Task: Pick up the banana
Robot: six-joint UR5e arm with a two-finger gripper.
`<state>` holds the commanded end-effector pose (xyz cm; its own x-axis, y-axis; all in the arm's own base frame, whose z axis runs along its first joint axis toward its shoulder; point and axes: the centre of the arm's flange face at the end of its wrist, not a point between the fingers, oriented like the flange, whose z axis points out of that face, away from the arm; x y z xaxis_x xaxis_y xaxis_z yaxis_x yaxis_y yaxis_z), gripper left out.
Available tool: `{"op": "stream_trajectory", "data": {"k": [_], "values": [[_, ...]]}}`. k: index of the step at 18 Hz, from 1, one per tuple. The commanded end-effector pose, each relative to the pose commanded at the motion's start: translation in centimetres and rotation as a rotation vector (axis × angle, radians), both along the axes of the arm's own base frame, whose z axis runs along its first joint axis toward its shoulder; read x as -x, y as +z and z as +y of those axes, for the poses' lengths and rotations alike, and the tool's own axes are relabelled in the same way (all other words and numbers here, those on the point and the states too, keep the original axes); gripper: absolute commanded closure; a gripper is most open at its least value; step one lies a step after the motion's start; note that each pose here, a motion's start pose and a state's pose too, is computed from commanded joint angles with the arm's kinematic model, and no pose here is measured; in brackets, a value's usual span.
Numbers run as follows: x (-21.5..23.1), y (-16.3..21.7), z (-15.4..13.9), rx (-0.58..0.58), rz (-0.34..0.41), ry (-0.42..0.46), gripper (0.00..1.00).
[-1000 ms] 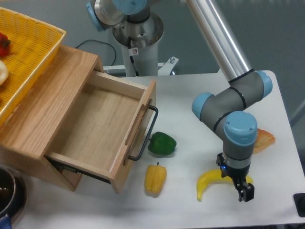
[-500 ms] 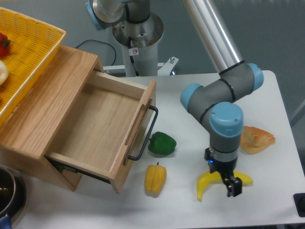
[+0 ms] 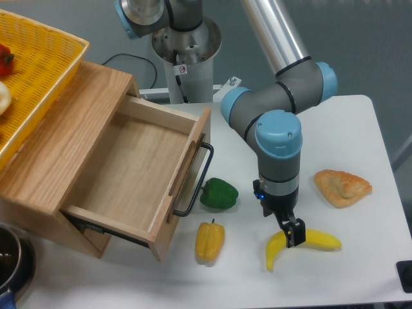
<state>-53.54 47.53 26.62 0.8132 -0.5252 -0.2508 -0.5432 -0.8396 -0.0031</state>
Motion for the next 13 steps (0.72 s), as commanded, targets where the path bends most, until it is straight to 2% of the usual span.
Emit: {"op": "stream_trajectory", "data": {"k": [3, 6, 13], "values": [[1.5, -2.5, -0.3, 0.023, -0.017, 0.026, 0.0], [5.2, -1.9, -2.9, 0.025, 0.008, 0.072, 0.0], [6.1, -5.0, -2.9, 0.045, -0.023, 0.077, 0.0]]}}
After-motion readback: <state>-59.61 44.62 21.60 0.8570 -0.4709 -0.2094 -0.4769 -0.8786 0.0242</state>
